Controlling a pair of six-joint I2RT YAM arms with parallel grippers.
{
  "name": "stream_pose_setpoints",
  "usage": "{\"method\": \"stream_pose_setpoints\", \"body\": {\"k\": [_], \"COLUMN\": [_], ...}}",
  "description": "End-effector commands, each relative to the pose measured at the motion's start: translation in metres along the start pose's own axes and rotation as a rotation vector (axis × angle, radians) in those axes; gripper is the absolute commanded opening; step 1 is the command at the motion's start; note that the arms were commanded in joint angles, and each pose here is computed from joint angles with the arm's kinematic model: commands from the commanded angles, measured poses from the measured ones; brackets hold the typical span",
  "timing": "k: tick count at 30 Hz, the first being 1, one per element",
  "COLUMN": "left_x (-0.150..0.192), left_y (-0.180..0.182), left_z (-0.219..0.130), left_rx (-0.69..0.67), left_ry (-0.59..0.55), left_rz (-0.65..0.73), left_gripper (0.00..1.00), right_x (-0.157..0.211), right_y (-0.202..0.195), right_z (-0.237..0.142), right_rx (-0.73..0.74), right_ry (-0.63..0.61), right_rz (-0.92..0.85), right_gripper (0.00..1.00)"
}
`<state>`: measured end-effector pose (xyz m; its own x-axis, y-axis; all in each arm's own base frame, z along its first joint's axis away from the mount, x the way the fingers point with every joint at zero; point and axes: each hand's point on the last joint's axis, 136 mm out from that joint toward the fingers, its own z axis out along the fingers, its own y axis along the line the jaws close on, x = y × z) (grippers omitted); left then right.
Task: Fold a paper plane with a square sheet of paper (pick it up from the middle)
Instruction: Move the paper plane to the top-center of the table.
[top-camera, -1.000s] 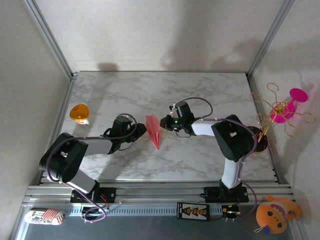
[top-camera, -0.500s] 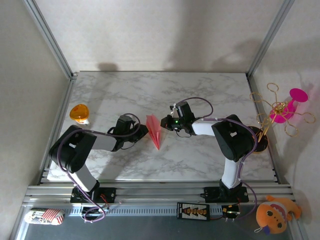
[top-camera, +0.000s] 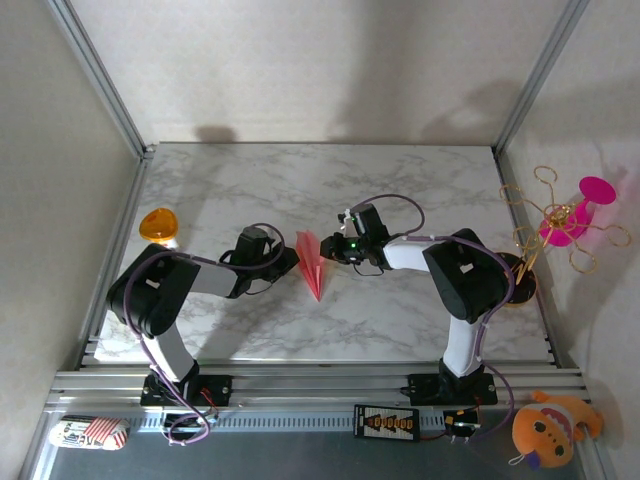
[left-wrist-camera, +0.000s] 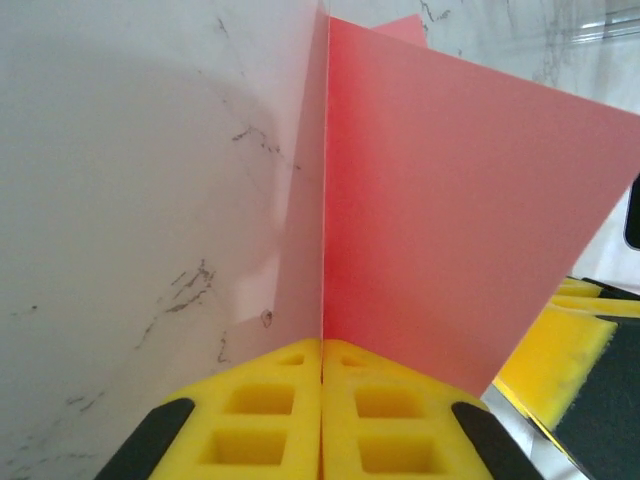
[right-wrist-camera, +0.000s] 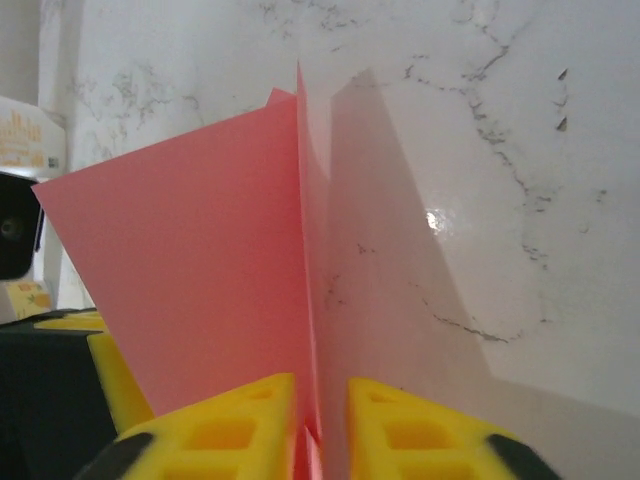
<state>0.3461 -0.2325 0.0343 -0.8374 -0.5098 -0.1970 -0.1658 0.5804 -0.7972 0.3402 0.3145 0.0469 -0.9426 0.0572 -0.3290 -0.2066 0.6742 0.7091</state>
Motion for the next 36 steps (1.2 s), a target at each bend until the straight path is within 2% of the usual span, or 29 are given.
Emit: {"method": "stream_pose_setpoints", "body": {"k": [1,8,13,16,20,23,30,36], "left_x": [-0.005,-0.004,-0.004,-0.004,-0.006,-0.016,-0.047,-0.057], "left_y": [-0.009,-0.01,-0.011,-0.01,-0.011,-0.015,-0.03,-0.03], "left_z": [0.003,0.005,0.005,0.005,0.003,-0.002,-0.006,0.001], "left_rx": [0.025,0.027,0.026,0.022,0.019,0.023,0.061,0.068], "left_ry": [-0.002,0.007,0.01,0.01,-0.001,-0.039,-0.126,-0.147], "left_rz": [0.012,0.018,0.02,0.019,0.023,0.028,0.024,0.005], "left_gripper": [0.05,0.02,0.0,0.0,0.0,0.0,0.0,0.0], "right_x": [-0.003,0.002,0.005,0.004,-0.003,-0.013,-0.043,-0.047], "right_y": [0.001,-0.003,-0.004,-0.003,-0.001,0.0,0.003,-0.002], "right_z": [0.001,0.009,0.015,0.016,0.015,0.011,-0.003,0.0], "right_rx": [-0.001,0.021,0.029,0.025,0.027,0.045,0.052,0.053], "right_ry": [0.024,0.074,0.1,0.098,0.07,0.027,-0.092,-0.111], "right_rz": [-0.053,-0.087,-0.099,-0.101,-0.097,-0.094,-0.067,-0.031], "right_gripper": [0.27,0.32,0.31,0.26,0.09,0.03,0.0,0.0]}}
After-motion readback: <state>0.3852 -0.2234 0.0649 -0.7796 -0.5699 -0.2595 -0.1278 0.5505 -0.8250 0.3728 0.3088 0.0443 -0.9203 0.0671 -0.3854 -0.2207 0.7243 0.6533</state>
